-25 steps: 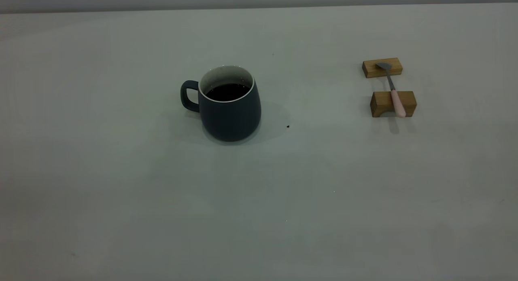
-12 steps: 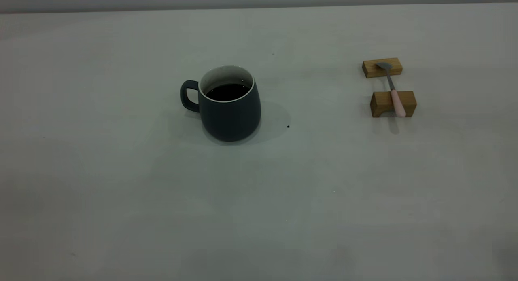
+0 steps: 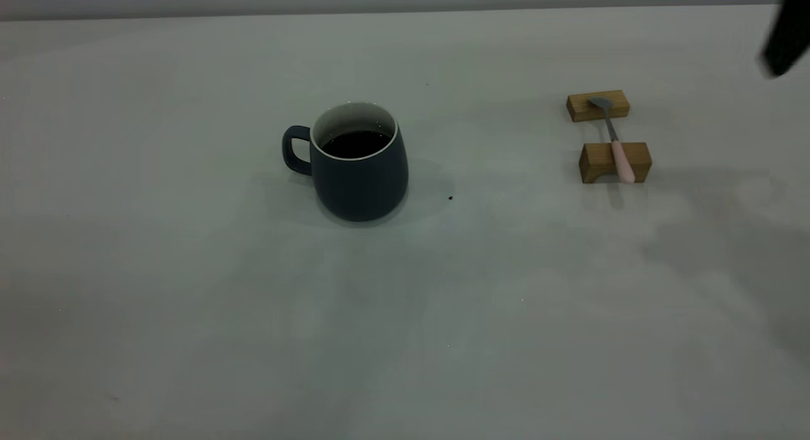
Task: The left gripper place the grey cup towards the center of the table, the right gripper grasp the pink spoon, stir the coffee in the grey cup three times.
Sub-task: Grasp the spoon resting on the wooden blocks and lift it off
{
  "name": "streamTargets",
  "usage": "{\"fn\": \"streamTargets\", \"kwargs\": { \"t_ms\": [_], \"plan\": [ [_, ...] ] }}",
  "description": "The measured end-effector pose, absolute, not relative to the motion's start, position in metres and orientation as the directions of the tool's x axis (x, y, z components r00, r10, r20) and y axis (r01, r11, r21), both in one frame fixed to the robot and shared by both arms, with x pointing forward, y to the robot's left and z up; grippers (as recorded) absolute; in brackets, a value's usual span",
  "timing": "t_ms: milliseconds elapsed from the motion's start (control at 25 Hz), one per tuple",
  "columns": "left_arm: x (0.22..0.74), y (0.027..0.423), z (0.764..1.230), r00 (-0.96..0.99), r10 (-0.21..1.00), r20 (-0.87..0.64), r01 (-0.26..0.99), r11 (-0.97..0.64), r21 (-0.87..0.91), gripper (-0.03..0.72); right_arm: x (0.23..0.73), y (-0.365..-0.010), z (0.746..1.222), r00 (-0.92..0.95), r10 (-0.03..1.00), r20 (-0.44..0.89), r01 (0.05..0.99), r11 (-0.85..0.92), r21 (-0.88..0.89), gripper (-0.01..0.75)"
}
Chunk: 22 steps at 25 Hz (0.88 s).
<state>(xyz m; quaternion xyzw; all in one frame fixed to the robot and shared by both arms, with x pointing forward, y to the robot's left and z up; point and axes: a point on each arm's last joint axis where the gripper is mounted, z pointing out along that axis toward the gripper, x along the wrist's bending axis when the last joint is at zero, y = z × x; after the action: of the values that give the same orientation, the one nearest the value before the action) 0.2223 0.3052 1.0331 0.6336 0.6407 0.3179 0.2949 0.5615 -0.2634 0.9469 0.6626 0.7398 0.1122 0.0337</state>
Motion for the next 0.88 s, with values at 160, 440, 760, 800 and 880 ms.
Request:
{"fn": "streamTargets", "kwargs": {
  "t_ms": [160, 440, 760, 800, 880],
  "plan": [
    [0.222, 0.305, 1.033, -0.023, 0.999, 0.025, 0.624, -0.005, 0.781, 0.586, 0.598, -0.243, 0.906, -0.186, 0.978, 0.093, 0.975, 0.171, 0.144, 0.62],
    [0.222, 0.305, 1.033, -0.023, 0.999, 0.025, 0.624, -0.005, 0.781, 0.586, 0.639, -0.215, 0.841, -0.239, 0.968, 0.078, 0.971, 0.239, 0.008, 0.619],
    [0.222, 0.305, 1.033, -0.023, 0.999, 0.025, 0.624, -0.005, 0.781, 0.586, 0.652, -0.212, 0.826, -0.243, 0.967, 0.074, 0.97, 0.242, 0.023, 0.609],
    [0.222, 0.305, 1.033, -0.023, 0.999, 0.025, 0.624, -0.005, 0.781, 0.586, 0.652, -0.212, 0.822, -0.244, 0.967, 0.074, 0.97, 0.243, 0.017, 0.609],
    [0.222, 0.305, 1.033, -0.023, 0.999, 0.025, 0.624, -0.005, 0.781, 0.586, 0.652, -0.212, 0.813, -0.243, 0.967, 0.074, 0.97, 0.243, 0.011, 0.609]
  ]
}}
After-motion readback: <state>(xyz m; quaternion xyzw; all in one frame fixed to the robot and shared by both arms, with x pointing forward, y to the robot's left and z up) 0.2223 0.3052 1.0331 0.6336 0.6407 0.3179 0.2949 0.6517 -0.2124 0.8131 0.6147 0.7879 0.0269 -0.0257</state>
